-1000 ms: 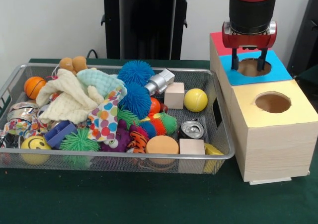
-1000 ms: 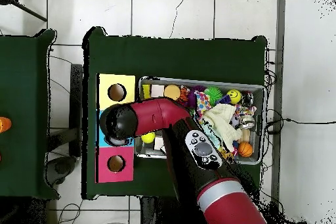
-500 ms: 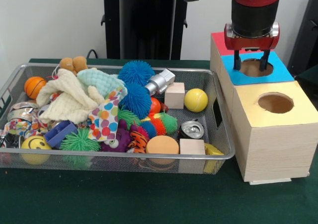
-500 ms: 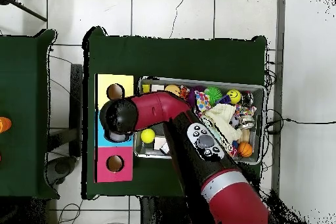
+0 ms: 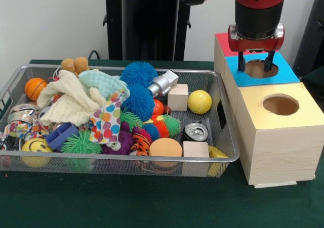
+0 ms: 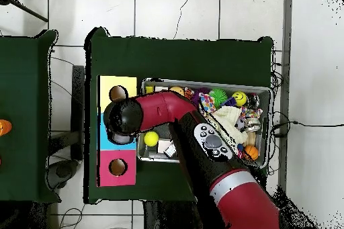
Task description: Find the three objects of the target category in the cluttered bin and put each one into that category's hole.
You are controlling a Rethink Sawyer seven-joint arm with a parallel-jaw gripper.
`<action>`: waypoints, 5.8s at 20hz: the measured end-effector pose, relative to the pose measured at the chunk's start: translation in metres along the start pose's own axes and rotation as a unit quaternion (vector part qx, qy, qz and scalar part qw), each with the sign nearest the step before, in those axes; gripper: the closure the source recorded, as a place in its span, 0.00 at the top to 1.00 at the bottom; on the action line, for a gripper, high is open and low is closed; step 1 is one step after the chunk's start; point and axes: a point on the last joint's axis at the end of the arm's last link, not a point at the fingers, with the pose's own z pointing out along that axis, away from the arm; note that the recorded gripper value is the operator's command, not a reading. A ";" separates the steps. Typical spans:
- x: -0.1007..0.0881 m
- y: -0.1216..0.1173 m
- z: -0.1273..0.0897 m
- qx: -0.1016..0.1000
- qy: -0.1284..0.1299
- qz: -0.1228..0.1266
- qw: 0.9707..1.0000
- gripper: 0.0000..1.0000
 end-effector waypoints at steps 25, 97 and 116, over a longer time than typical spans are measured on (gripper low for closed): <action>-0.020 -0.021 -0.136 0.078 -0.087 -0.009 0.993 1.00; -0.086 -0.223 -0.097 0.117 -0.062 -0.106 0.986 1.00; -0.082 -0.166 -0.082 0.096 -0.047 -0.132 0.986 1.00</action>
